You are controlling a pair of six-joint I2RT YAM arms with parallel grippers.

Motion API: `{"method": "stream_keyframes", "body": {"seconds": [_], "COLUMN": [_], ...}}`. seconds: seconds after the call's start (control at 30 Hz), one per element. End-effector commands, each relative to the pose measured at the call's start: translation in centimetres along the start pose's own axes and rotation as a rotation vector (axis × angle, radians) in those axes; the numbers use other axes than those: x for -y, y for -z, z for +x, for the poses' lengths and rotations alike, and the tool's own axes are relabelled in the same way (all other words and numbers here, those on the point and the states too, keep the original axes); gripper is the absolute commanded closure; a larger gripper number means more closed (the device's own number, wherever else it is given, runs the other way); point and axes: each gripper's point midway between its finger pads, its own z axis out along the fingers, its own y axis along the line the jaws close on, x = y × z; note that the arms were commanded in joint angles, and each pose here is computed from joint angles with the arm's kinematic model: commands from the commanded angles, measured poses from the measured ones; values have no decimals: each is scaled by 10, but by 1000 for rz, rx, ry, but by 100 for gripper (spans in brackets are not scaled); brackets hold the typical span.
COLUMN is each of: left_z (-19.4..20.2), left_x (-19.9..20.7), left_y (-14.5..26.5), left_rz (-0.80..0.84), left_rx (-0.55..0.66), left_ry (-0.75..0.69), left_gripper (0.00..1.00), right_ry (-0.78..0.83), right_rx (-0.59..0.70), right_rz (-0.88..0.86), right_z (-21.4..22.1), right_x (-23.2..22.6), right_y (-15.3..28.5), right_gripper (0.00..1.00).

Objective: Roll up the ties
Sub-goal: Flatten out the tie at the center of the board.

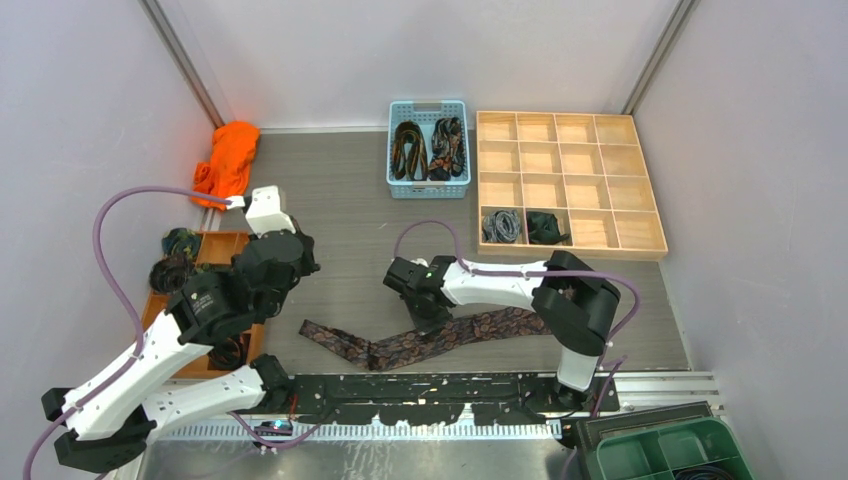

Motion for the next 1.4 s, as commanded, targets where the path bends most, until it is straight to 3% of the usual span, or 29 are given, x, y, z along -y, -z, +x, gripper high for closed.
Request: {"method": "stream_keyframes", "body": {"seconds": [0.0, 0.3, 0.77, 0.9, 1.13, 1.27, 1.37], "left_z": [-10, -3, 39, 50, 57, 63, 65], "left_x": [5, 3, 1, -5, 3, 6, 8], "left_y": [1, -4, -41, -49, -58, -65, -69], "left_rz": [20, 14, -51, -71, -35, -36, -37], "left_rx": [39, 42, -72, -101, -114, -132, -147], "left_ry": [53, 34, -7, -6, -20, -19, -15], "left_gripper": [100, 100, 100, 100, 100, 100, 100], "right_ry": [-47, -168, -352, -343, -291, -187, -112], "right_rx": [-36, -176, -210, -151, 109, 84, 45], "right_rz": [95, 362, 488, 501, 458, 431, 412], "right_z": [9, 39, 19, 0, -39, -24, -10], "right_x": [18, 100, 208, 214, 191, 156, 128], "right_y": [-9, -5, 14, 24, 82, 86, 75], "right_gripper": [99, 99, 99, 99, 99, 98, 87]}}
